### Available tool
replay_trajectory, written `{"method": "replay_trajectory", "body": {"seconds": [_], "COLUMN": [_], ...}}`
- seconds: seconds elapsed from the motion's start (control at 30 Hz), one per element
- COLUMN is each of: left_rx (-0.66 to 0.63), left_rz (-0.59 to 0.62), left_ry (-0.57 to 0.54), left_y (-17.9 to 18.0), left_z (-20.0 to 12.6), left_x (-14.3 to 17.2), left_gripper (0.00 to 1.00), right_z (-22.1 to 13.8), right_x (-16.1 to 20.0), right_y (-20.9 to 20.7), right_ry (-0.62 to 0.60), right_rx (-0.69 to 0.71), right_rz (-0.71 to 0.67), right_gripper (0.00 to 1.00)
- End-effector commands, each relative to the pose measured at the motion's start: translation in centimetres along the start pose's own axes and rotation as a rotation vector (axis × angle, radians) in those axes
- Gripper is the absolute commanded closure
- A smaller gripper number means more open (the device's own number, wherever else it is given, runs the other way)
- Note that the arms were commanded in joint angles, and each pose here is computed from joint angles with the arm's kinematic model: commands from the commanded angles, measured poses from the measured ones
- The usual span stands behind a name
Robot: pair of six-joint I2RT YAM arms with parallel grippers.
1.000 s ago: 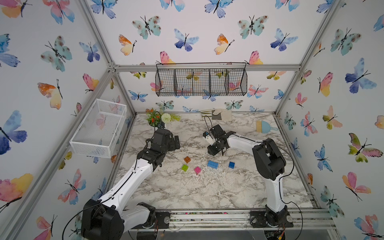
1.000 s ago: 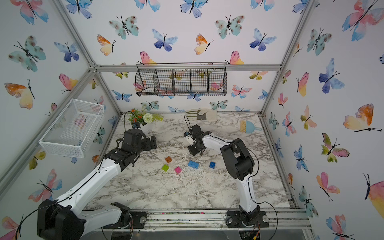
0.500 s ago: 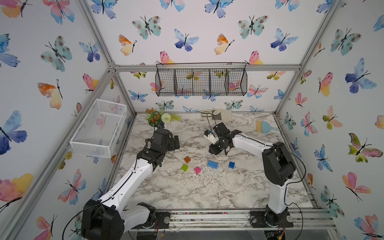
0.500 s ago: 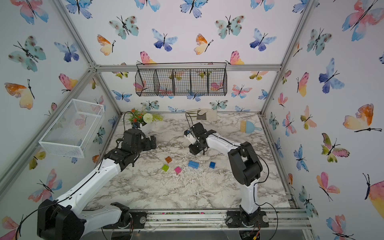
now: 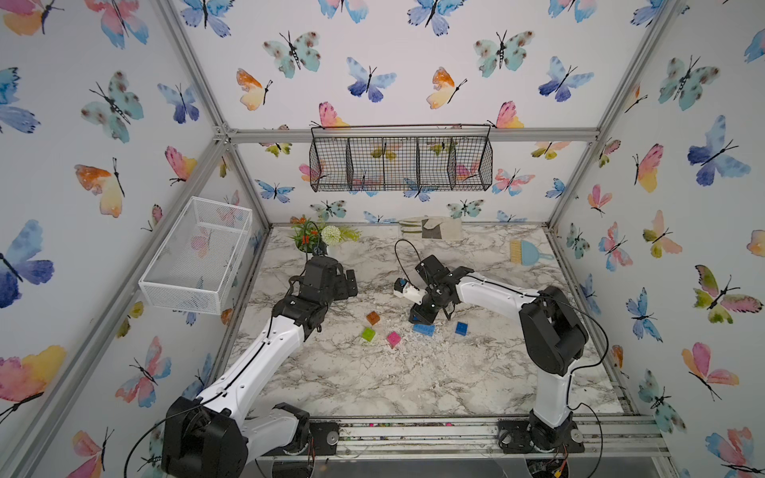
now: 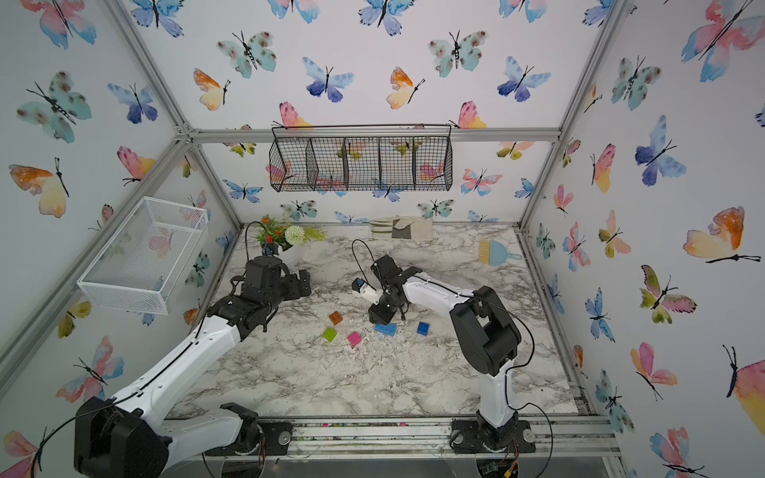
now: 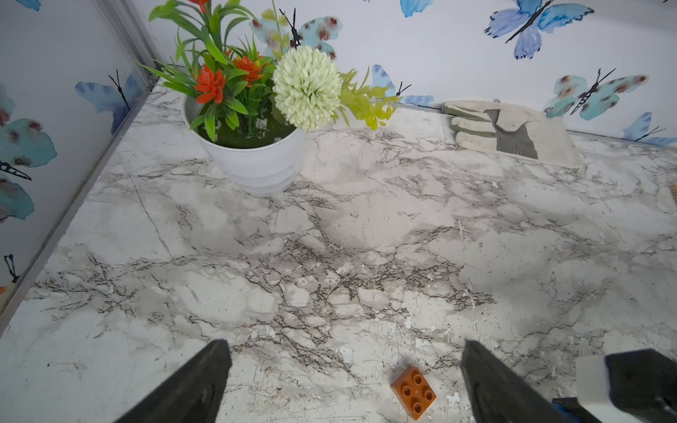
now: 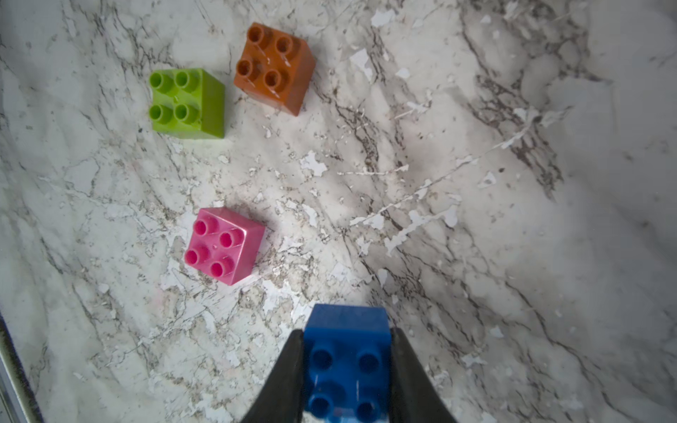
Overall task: Assemble the letter y with lego
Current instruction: Assemble the lego brick with the lego brick.
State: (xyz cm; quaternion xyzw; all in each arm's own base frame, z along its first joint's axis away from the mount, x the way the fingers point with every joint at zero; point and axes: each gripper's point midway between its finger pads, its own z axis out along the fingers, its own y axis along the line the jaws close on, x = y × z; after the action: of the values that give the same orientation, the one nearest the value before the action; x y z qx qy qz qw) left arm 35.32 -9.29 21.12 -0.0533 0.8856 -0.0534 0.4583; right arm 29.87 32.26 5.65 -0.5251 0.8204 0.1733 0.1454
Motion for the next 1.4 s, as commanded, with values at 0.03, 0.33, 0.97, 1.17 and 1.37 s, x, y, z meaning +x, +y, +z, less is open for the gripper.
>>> {"method": "replay_trajectory", "body": {"seconds": [0.03,0.33,0.97,1.17,1.37], "left_rx": [-0.001,-0.001,-0.007,-0.008,-0.008], "left_rz": [-0.010,-0.010,-0.014,-0.015,-0.016], "left_ry": [-0.010,-0.012,-0.011,-0.010,-0.014], "left_y": [0.2,0.1,0.4,0.4,0.4], "left_z": [-0.2,-0.3,-0.2,-0.2,-0.2], "left_x": [-0.4,-0.5,-0.5,-0.4,-0.5], "left_gripper": [0.01,0.01,0.01,0.01,0.01], "right_z": [0.9,1.8,2.7,2.8,3.4], "right_x": [1.3,1.8,2.4,2.6,3.6], "right_y": [0.5,0.7,1.9,2.0,1.9], "right_ry": [0.047,0.047,0.064,0.073,0.122], "right_rx": [-0.030,-0.036,-0.094,-0.091,-0.076], "right_rz": [-0.033,-0.058,-0.062,-0.065,-0.067], "right_gripper": [0.97,0.96,0.97,0.96,0.97]}}
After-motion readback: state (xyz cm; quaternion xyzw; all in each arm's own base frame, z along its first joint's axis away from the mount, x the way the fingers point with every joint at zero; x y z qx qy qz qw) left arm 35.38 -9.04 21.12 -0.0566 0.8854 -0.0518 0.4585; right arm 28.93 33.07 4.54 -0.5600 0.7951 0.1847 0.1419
